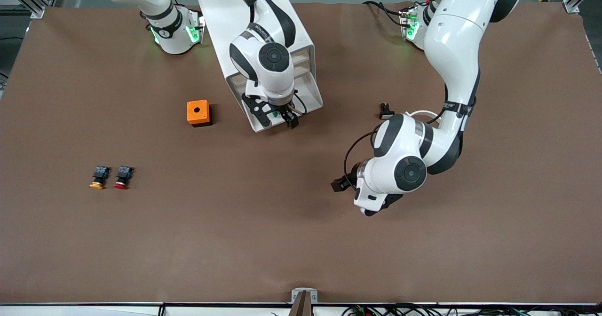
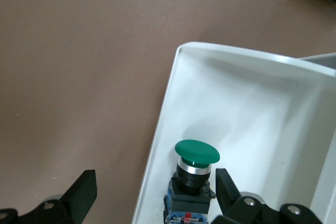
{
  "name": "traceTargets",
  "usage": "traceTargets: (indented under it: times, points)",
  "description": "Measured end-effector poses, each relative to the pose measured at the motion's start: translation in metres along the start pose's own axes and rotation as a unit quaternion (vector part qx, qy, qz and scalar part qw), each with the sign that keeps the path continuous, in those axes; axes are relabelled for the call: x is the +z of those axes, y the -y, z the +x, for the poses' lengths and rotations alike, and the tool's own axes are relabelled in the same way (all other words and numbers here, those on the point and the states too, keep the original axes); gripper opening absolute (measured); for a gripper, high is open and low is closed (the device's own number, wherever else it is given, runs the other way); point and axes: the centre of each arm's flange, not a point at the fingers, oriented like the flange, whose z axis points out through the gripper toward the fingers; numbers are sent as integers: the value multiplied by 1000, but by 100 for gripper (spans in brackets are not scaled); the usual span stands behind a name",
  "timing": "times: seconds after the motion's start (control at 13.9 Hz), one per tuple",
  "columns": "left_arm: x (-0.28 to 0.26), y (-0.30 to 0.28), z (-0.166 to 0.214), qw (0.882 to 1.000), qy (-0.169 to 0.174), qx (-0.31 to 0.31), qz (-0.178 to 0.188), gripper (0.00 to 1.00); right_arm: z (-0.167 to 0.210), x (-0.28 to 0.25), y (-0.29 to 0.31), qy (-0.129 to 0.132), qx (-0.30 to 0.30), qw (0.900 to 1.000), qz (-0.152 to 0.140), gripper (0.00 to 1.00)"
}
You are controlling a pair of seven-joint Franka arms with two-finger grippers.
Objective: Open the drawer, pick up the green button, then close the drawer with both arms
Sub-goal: 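Grasp the green button with the right gripper and lift it out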
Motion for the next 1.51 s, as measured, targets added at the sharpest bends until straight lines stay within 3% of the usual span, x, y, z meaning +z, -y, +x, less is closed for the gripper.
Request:
traceTargets:
  times: [0.65,1.08,1.36,1.51]
  points:
    - [-7,-7,-10,1000,-5,10,-4,100,-28,20,-9,5,-16,999,-30,100]
    - [-1,-18,-24,999,-27,31,5,100,-32,21,-11,4,-19,999,-37,100]
    - [8,-22,-34,998,-33,43,18,100,-35,22,-13,11,-16,999,-42,90]
    - [11,-24,-37,997,-41,51,27,100,-35,21,-13,11,-16,999,-42,73]
